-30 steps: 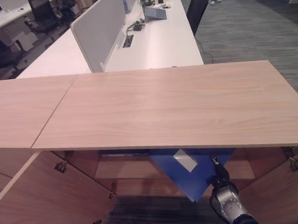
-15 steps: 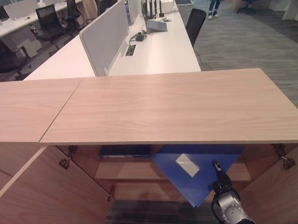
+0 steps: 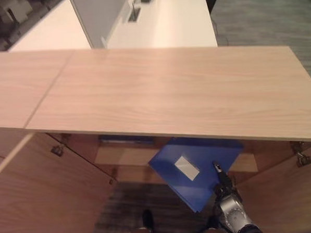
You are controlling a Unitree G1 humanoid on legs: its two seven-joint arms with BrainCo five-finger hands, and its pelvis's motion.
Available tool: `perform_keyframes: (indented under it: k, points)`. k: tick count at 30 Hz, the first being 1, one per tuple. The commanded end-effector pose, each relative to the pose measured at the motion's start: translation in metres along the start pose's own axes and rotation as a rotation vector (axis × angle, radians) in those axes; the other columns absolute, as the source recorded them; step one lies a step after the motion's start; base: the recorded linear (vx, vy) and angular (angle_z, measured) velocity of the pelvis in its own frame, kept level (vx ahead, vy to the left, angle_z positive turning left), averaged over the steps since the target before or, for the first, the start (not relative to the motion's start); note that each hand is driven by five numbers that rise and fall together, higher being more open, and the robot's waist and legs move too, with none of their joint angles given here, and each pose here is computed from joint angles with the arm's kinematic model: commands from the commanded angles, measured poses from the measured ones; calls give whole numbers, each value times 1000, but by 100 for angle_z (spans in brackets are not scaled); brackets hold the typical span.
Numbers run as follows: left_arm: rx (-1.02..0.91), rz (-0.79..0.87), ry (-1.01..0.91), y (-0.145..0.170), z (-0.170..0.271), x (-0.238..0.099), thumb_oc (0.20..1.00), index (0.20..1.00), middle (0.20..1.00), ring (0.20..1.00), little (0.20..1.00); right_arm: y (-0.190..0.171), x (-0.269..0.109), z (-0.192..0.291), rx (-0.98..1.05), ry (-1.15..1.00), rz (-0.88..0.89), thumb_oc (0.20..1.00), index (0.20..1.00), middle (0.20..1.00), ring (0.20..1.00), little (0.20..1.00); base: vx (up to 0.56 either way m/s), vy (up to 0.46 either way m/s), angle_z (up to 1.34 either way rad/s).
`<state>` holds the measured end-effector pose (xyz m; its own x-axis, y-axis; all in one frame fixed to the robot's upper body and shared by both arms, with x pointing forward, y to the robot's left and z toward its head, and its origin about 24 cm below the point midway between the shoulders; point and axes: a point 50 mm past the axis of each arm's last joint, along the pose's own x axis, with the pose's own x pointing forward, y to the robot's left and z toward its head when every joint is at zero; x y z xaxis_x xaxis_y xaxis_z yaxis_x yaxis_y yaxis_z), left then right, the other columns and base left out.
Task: Put the empty folder in the office cabinet
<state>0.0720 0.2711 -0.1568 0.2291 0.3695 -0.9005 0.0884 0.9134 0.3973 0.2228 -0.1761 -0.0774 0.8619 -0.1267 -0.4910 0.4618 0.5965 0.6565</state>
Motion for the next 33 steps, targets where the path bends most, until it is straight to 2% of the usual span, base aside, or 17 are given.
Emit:
perform_keyframes:
  k: [1, 6, 7, 10, 12, 13, 14, 16, 19, 23, 33]
  points:
    - [14, 87, -177, 25, 65, 0, 1000, 1000, 1000, 1000, 1000, 83, 11, 41, 112, -221, 291, 200, 200, 200, 200, 200, -66, -40, 29]
    - [-38, 139, -445, 39, 143, -16, 1000, 1000, 1000, 1000, 1000, 109, 13, 55, 43, -277, 372, 200, 200, 200, 200, 200, -31, -6, 14]
    - [-38, 139, -446, 39, 143, -16, 1000, 1000, 1000, 1000, 1000, 109, 13, 55, 43, -278, 372, 200, 200, 200, 200, 200, -30, 5, 6]
    - [-21, 153, -625, 42, 192, -36, 1000, 1000, 1000, 1000, 1000, 126, 11, 62, 16, -311, 434, 200, 200, 200, 200, 200, -40, 10, 12]
    - [-16, 156, -673, 42, 205, -43, 1000, 1000, 1000, 1000, 1000, 132, 10, 65, 19, -323, 453, 200, 200, 200, 200, 200, -53, -12, 12]
    - [36, 73, -797, -29, 183, -50, 1000, 1000, 1000, 1000, 1000, 128, 11, 73, 50, -386, 414, 200, 200, 200, 200, 200, -77, -58, 9]
    - [56, 18, -819, -29, 188, -56, 1000, 1000, 1000, 1000, 1000, 136, 8, 81, 61, -412, 461, 200, 200, 200, 200, 200, -75, -93, 11]
    - [118, -32, -995, -23, 196, -81, 1000, 1000, 1000, 1000, 1000, 143, 6, 102, 157, -507, 444, 200, 200, 200, 200, 200, -95, -23, 26]
    - [188, -56, -975, -11, 178, -80, 1000, 1000, 1000, 1000, 1000, 165, 0, 142, 259, -665, 442, 200, 200, 200, 200, 200, -93, 22, 37]
    - [144, 11, -995, 6, 184, -84, 1000, 1000, 1000, 1000, 1000, 166, -10, 173, 318, -787, 429, 200, 200, 200, 200, 200, -82, 19, 30]
    - [-8, 103, -952, 30, 174, -82, 1000, 1000, 1000, 1000, 1000, 149, -17, 181, 380, -846, 391, 200, 200, 200, 200, 200, -8, 8, 4]
